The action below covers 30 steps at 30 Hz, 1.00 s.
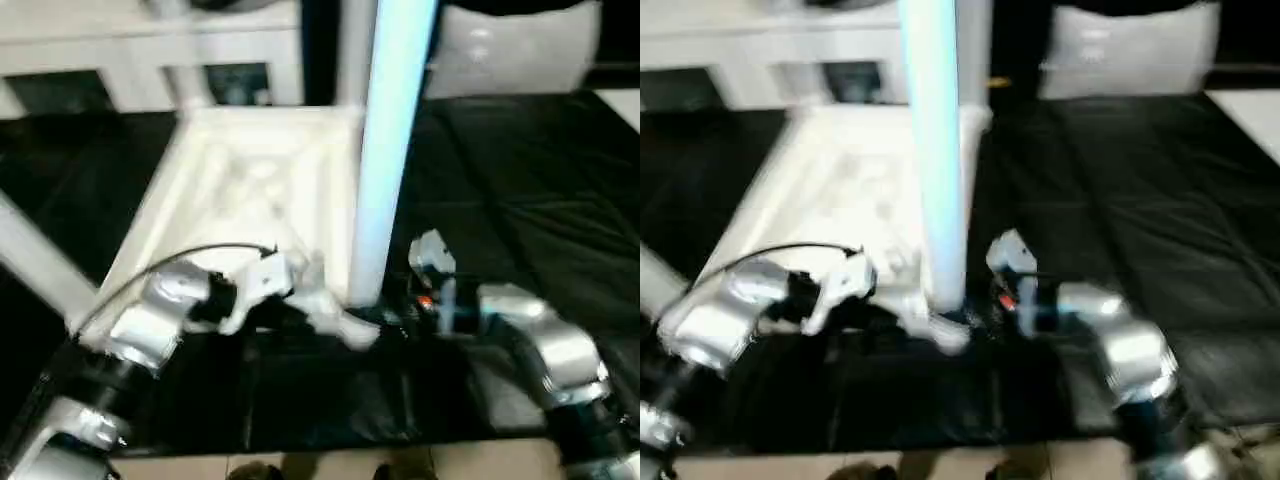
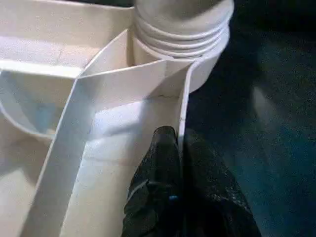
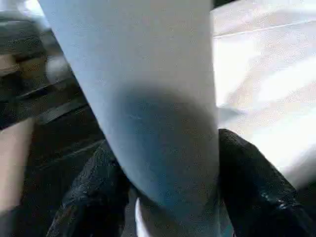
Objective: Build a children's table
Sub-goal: Rotate leg to tighten
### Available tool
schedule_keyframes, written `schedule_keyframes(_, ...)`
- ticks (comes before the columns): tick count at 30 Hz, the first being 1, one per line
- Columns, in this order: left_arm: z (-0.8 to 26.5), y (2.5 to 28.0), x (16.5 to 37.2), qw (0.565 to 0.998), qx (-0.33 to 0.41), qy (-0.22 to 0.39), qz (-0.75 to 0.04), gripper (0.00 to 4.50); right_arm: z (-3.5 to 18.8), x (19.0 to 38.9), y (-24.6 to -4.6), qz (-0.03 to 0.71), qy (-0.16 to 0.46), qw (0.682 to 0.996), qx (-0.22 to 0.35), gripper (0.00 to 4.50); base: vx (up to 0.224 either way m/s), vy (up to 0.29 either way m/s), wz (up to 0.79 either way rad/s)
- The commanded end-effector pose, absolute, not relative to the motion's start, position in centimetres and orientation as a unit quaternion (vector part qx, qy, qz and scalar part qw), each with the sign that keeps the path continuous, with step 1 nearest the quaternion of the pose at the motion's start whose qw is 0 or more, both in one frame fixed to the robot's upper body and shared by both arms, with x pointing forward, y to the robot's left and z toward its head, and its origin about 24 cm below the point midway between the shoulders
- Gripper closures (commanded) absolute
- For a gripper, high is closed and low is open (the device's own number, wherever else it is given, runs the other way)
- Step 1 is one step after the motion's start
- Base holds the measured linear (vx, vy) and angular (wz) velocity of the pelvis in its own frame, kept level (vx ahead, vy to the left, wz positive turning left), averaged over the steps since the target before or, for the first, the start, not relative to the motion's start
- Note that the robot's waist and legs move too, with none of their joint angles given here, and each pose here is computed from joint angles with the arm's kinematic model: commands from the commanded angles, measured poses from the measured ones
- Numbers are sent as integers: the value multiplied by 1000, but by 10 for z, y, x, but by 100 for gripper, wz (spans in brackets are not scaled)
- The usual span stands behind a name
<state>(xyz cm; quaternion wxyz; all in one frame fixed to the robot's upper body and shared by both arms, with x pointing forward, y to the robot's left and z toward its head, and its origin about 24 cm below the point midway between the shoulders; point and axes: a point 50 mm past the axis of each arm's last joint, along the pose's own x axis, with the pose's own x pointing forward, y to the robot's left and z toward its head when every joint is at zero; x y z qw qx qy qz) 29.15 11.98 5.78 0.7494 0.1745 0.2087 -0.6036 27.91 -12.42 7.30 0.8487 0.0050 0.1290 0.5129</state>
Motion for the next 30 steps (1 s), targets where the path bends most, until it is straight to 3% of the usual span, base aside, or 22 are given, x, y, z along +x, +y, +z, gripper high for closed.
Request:
schedule_keyframes(1,55,87,286,770,137,195,-592,450,61,269,-86,525,147,837,40,228,0,0,0)
schedule_keyframes(4,55,79,286,784,129,197,-575,450,60,270,-79,503,144,851,44,236,0,0,0)
schedule_keyframes(5,56,65,290,804,120,196,-549,450,60,276,-67,456,141,877,56,237,0,0,0)
schedule_keyframes(10,59,41,298,834,137,202,-495,450,58,286,-47,368,143,917,53,239,0,0,0)
schedule_keyframes(16,61,27,297,836,144,199,-490,450,60,291,-46,330,128,934,47,239,0,0,0)
schedule_keyframes(17,61,28,297,834,146,198,-493,450,60,291,-49,328,124,935,53,189,0,0,0)
schedule_keyframes(23,59,49,296,814,168,192,-521,450,67,289,-83,348,81,933,56,139,0,0,0)
schedule_keyframes(30,55,78,289,764,189,192,-586,450,76,281,-119,442,60,895,16,94,0,0,0)
